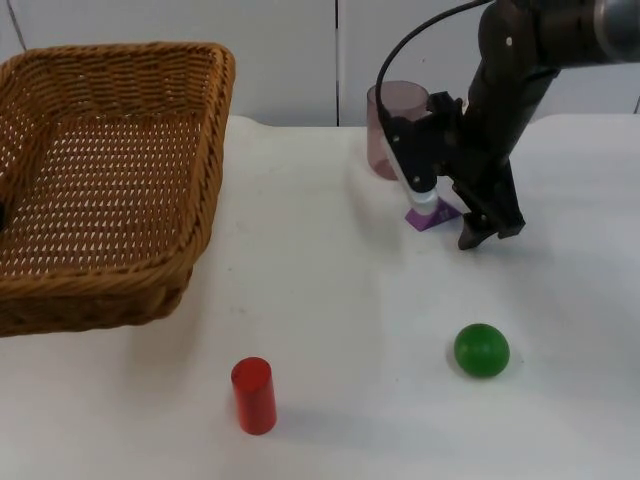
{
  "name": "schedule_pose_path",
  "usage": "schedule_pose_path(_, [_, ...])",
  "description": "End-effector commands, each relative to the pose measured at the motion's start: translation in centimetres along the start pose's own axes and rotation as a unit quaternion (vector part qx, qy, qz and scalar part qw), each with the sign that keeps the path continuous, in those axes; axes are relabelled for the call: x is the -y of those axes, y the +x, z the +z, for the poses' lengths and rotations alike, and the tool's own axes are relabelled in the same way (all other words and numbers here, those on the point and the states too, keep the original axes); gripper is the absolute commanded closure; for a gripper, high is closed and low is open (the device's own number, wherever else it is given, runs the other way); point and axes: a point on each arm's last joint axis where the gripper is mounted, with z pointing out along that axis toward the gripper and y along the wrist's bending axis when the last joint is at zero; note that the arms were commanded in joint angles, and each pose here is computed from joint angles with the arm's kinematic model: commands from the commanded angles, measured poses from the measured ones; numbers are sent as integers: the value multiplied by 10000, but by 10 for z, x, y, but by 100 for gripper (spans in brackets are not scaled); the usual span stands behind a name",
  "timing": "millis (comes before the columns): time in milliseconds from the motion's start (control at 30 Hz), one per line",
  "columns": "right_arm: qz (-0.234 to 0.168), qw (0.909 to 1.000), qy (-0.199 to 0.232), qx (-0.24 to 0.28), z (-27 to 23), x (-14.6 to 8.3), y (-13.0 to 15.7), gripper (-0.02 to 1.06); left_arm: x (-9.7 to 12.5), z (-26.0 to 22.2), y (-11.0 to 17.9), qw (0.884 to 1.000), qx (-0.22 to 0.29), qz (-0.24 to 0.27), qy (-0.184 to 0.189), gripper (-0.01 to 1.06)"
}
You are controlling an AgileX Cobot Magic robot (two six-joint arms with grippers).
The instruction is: Pick up the basket with the left hand and place the triangular block into the basket with the right hand.
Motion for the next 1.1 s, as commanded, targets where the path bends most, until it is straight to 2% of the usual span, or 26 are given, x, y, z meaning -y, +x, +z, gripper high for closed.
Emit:
schedule_pose_path(0, [-32, 9997, -220, 37, 17, -10, -4, 17, 3, -4, -1, 9998, 101, -89, 119, 105])
schedule_pose_path(300, [24, 9996, -258, 86, 18, -10, -5, 17, 3, -4, -1, 9998, 101, -89, 119, 105])
schedule_pose_path(400, [-56, 9991, -401, 83, 18, -13, -5, 17, 3, -4, -1, 9998, 101, -89, 119, 105])
schedule_pose_path(500, [-111, 9972, -739, 55, 17, -19, -4, 17, 3, -4, -1, 9998, 101, -89, 119, 105])
schedule_pose_path(767, [-218, 9970, -736, 110, 17, -19, -5, 17, 3, -4, -1, 9998, 101, -89, 119, 105])
schedule_pose_path(867, [-139, 9980, -573, 230, 17, -16, -8, 17, 3, -4, -1, 9998, 101, -89, 119, 105])
schedule_pose_path(1067, [-66, 9980, -547, 307, 17, -16, -9, 18, 3, -4, -1, 9998, 101, -89, 119, 105])
